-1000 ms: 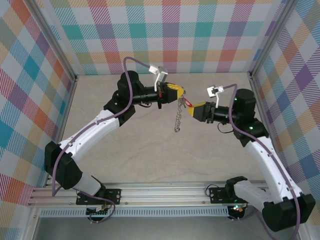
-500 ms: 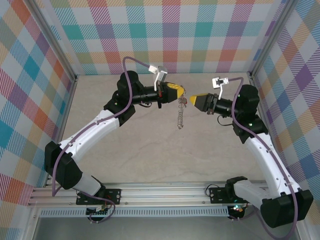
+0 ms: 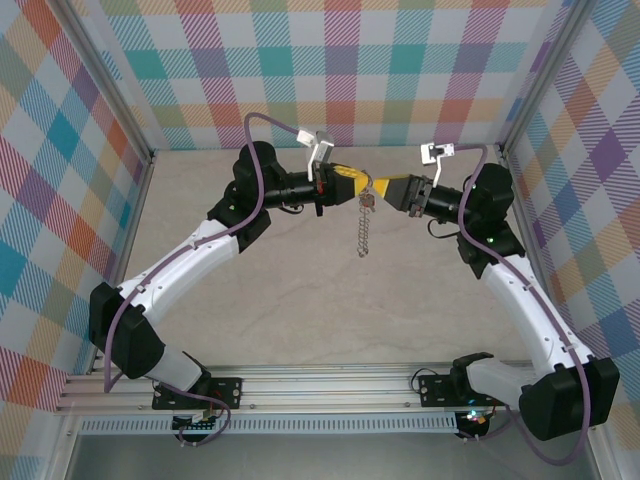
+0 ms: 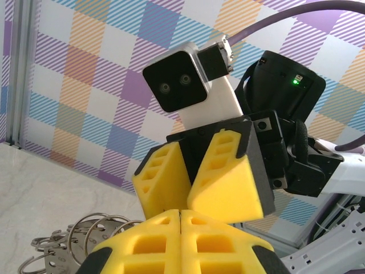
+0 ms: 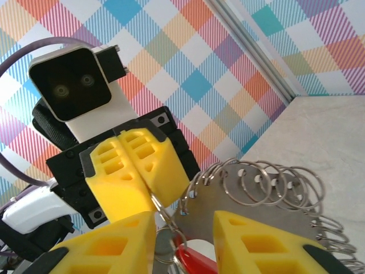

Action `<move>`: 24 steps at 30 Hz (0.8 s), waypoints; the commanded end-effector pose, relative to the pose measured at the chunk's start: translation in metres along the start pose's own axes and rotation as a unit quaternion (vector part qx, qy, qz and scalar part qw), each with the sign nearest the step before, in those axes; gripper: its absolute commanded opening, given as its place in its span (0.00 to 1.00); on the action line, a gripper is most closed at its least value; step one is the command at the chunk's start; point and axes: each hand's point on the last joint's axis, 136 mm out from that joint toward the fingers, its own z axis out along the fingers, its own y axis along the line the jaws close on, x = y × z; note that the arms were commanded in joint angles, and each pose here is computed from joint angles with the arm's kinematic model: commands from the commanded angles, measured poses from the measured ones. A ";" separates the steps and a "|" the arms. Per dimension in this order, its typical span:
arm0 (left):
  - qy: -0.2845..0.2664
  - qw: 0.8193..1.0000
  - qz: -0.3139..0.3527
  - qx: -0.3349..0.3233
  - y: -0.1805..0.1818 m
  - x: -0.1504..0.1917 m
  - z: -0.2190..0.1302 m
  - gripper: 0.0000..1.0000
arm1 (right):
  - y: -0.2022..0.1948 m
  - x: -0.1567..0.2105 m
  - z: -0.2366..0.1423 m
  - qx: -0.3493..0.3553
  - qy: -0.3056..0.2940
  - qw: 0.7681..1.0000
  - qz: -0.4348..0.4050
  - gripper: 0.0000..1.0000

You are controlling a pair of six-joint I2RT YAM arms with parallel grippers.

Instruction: Put the keys on the keyring

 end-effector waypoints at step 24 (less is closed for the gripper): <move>-0.006 1.000 0.025 -0.006 -0.011 -0.012 -0.001 0.00 | 0.018 0.001 0.008 -0.013 0.032 0.998 -0.042 0.00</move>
